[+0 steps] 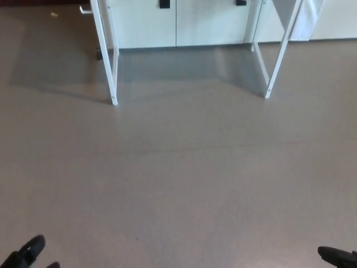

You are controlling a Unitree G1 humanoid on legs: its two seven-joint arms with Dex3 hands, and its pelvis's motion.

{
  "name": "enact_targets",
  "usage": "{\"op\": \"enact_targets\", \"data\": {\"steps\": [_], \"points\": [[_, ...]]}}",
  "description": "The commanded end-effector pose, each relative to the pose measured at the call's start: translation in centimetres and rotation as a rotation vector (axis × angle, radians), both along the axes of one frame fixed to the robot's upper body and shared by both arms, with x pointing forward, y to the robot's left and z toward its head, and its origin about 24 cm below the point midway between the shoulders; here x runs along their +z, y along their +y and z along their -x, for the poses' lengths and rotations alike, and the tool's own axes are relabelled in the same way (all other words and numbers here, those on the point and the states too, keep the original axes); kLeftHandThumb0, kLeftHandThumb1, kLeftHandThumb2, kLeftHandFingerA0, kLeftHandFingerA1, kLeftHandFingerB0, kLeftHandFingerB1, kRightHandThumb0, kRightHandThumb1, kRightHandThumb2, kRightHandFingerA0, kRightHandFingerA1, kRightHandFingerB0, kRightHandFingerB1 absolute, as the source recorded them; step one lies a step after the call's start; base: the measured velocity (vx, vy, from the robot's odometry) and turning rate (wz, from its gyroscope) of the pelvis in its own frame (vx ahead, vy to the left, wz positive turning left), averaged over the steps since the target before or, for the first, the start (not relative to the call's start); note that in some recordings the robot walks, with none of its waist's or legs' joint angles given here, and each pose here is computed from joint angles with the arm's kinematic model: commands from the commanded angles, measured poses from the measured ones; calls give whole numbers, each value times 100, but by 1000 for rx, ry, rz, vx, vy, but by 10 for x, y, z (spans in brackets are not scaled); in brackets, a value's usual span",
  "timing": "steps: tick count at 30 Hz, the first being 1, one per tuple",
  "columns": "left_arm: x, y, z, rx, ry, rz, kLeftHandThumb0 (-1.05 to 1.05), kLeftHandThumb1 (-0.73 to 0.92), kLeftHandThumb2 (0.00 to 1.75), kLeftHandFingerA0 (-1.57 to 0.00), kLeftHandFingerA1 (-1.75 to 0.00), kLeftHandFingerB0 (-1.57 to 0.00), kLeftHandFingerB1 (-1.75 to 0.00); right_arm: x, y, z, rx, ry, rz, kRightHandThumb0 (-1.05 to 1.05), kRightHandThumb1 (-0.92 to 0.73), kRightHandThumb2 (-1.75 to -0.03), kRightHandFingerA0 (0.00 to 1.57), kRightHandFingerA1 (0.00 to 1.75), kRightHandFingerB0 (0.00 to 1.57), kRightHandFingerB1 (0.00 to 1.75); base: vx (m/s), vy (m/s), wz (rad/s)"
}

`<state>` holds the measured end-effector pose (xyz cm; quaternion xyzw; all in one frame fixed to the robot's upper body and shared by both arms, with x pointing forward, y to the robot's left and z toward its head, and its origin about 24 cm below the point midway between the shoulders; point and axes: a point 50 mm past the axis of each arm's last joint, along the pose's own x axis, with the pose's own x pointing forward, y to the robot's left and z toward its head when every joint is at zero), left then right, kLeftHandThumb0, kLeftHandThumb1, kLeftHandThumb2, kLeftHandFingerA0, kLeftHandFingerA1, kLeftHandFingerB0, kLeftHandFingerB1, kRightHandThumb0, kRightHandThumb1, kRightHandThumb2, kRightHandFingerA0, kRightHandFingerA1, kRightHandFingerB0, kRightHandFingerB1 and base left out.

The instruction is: The robot walks towards a desk on which an eraser is kept on the left hand side and a container is kept on the right hand side. The robot picks up the eraser using its left hand and places it in the container.

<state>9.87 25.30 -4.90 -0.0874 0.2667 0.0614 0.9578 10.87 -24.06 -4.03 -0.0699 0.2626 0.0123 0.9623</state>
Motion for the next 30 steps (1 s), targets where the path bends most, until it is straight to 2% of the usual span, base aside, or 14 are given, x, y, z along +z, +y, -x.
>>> {"op": "enact_targets", "data": {"steps": [1,17,25,30], "points": [[-5,5,8,-30,36,-83,-25,57,62,-26,-35,-24,-32,3,-2,-1,-1,-29,28,-40,-43,-70,57,53,37,47,213,32,10],[-5,13,9,-42,37,-110,-24,59,62,-25,-35,-23,-31,4,1,-4,15,-44,25,-40,-43,-69,59,54,38,48,219,-135,6],[-9,12,16,-43,49,-129,-26,57,61,-27,-35,-25,-32,2,1,0,27,-25,26,-40,-43,-70,59,54,37,48,214,119,-7],[-12,10,35,-45,88,-146,-25,57,61,-27,-35,-24,-31,0,1,18,62,6,44,-38,-46,-69,56,52,36,46,304,179,-4]]}}
